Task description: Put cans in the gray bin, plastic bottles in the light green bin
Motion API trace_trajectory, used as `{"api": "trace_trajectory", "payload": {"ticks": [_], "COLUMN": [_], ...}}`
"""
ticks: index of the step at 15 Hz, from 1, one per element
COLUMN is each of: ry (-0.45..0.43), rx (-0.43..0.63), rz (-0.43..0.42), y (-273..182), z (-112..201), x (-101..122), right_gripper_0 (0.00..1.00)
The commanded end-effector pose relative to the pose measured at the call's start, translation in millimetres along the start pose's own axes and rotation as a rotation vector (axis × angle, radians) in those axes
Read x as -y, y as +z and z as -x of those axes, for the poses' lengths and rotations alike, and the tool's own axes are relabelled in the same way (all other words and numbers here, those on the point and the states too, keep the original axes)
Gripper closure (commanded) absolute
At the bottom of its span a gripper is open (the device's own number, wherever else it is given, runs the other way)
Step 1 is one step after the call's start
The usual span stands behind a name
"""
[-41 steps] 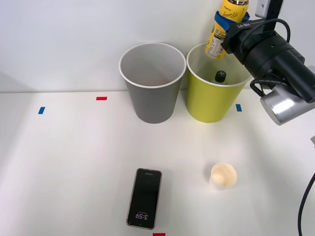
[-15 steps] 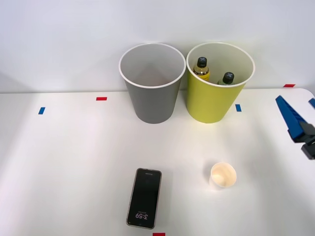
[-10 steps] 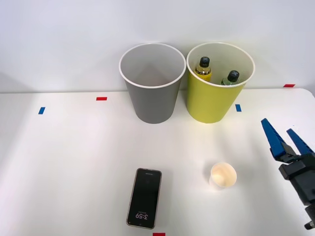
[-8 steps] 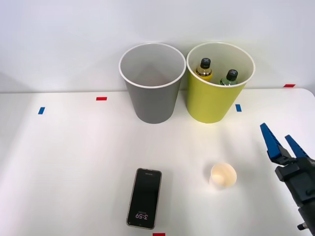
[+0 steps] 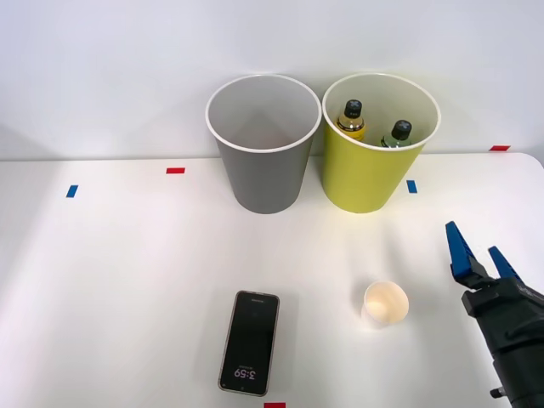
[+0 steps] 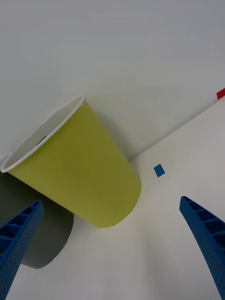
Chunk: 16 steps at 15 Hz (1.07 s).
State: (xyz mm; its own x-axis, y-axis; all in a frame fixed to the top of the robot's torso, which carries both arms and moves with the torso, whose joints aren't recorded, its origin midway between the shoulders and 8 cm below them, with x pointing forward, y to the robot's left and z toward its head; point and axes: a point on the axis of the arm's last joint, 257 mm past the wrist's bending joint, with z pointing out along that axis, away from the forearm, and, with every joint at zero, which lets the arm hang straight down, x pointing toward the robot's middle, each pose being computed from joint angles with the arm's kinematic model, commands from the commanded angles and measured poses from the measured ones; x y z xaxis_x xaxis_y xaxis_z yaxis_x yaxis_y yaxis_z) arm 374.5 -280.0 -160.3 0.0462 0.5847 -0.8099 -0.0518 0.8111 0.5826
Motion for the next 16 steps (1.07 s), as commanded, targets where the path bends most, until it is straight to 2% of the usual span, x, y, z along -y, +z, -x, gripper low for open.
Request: {"api": "trace_trajectory", "payload": {"ticks": [1, 2, 3, 4, 7, 10, 14, 16], "ry": [-0.027, -0.071, -0.176, -0.332, -0.473, -0.659, -0.754, -0.741], "rx": [0.088, 0.106, 0.106, 0.119, 0.082, 0.013, -0.095, -0.145], "rz": [0.033, 0.053, 0.05, 0.021, -0.016, -0.028, -0.022, 0.004], "y": [0.1, -1.4, -6.1, -16.4, -50.1, -84.0, -125.7, -139.7], "z": [-9.9, -11.8, -13.4, -11.7, -20.6, -39.7, -74.3, -91.2], "x": [-3.9, -4.7, -2.6, 5.0, 23.6, 31.9, 30.4, 24.0], "right_gripper_0": [0.0, 0.0, 0.0, 0.0, 0.0, 0.0, 0.0, 0.0]}}
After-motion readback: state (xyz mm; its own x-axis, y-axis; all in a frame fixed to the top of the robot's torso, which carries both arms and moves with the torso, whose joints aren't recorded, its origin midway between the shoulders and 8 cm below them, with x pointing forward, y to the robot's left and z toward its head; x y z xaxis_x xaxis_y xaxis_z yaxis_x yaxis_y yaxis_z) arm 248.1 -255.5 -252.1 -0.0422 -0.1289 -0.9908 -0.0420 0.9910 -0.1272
